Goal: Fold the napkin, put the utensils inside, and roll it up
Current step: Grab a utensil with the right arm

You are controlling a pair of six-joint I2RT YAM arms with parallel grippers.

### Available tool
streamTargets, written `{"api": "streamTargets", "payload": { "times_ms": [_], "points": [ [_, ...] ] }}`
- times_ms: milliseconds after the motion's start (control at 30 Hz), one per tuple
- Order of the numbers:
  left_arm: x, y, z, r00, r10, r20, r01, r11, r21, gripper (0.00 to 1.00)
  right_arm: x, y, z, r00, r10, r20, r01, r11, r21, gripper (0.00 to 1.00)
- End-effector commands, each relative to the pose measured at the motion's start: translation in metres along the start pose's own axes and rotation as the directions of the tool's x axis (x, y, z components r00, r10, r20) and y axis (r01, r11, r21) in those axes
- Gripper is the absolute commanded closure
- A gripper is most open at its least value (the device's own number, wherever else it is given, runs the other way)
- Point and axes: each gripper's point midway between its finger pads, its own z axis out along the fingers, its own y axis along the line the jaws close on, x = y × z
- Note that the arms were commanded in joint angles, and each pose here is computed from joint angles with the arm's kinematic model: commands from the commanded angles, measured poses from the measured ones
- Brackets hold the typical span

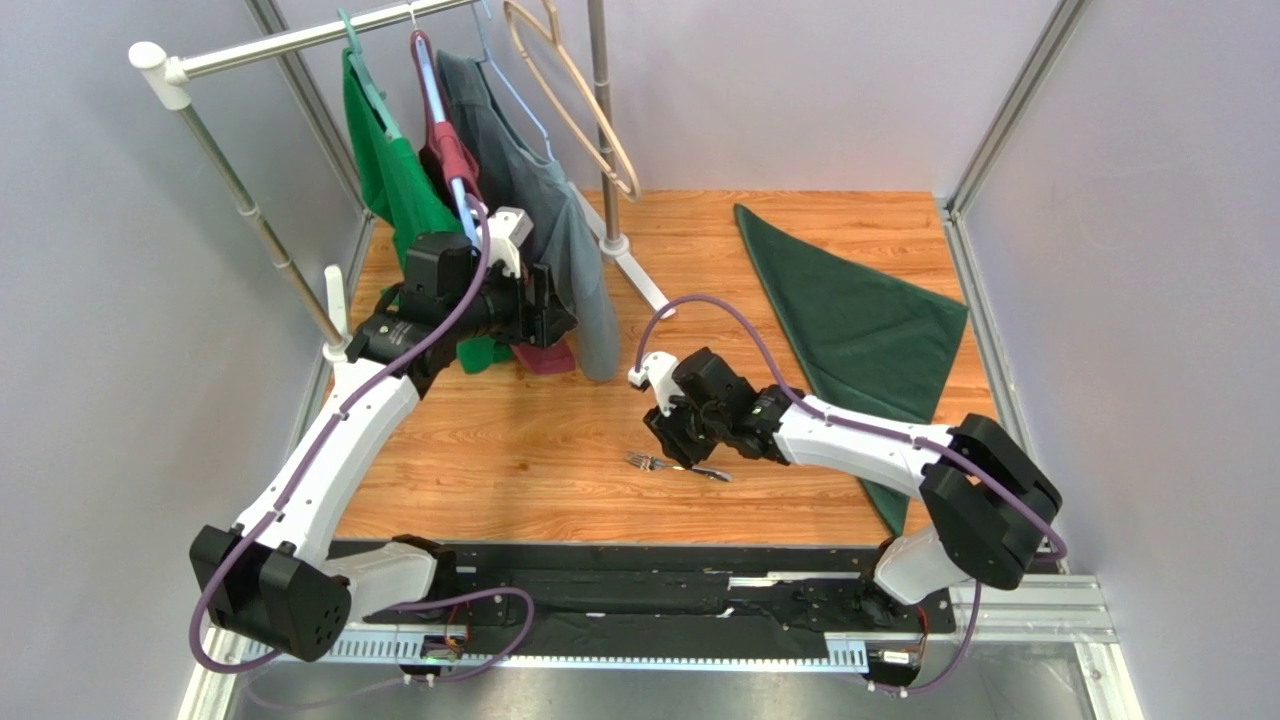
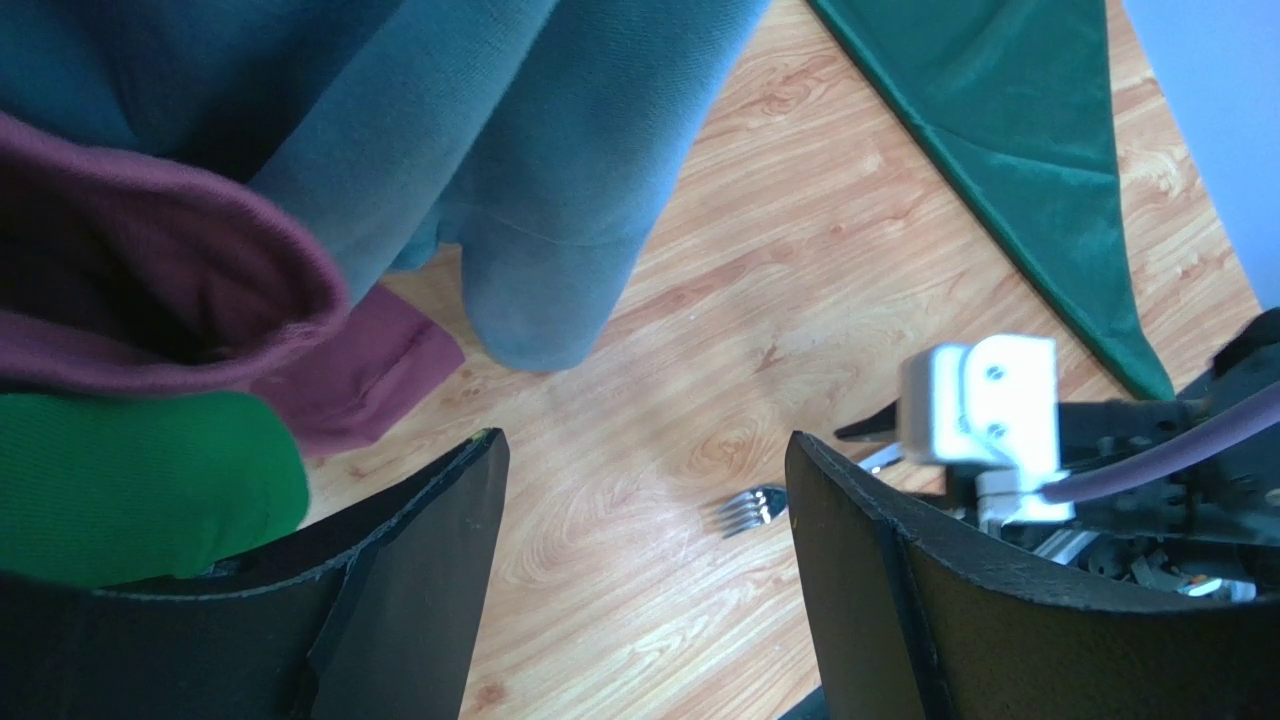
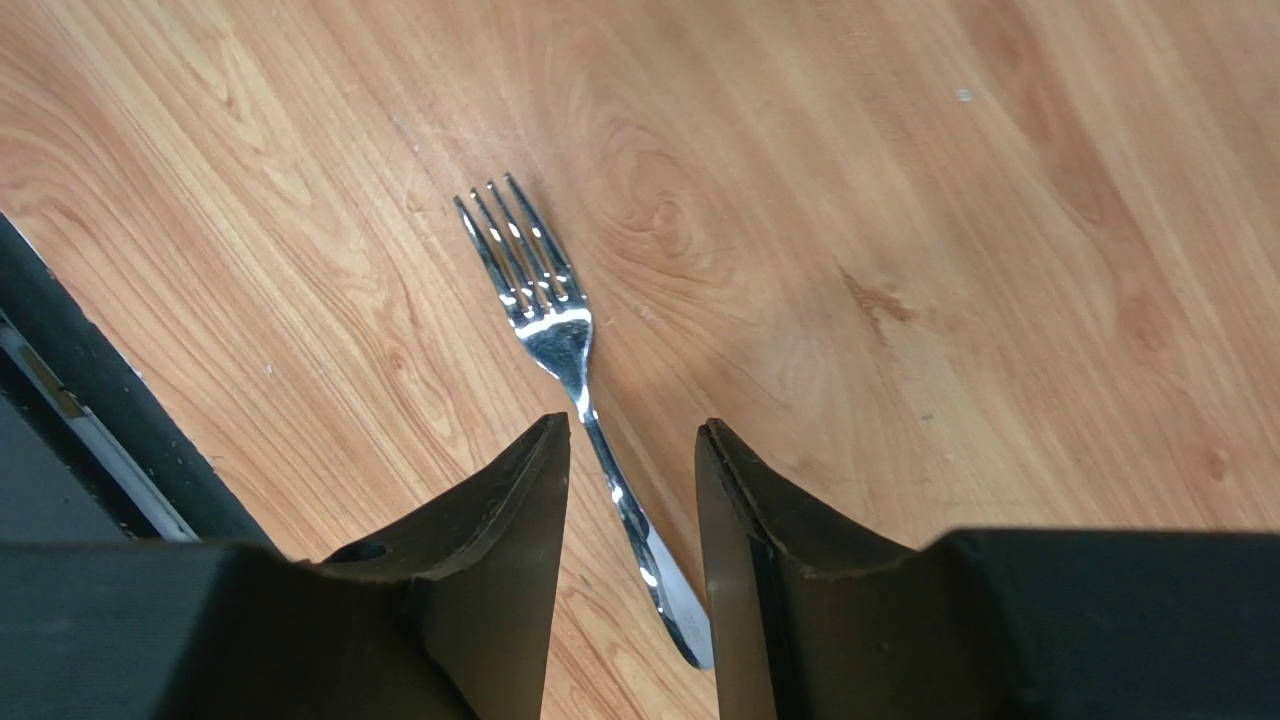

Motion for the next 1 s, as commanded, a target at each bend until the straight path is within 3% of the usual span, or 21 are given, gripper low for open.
{"api": "streamTargets", "payload": {
  "times_ms": [0,600,967],
  "points": [
    [-0.013,-0.006,-0.012,0.997,0.044,0.063,-0.045,0.999,0.021,0.23,0.002,0.008,0.012,0.995,-0.102,-0.018,0.103,0.995,0.003,0.59],
    [-0.014,-0.012,-0.015,0.997,0.037,0.074,-0.040,0.998,0.047,0.23,0.045,0.006,0.025,0.974,-0.138,-0.179,0.154,0.985,0.075,0.65],
    [-0.015,-0.012,-0.015,0.997,0.031,0.076,-0.034,0.998,0.045,0.23,0.048,0.009,0.030,0.965,-0.130,-0.227,0.148,0.987,0.066,0.90]
  ]
}}
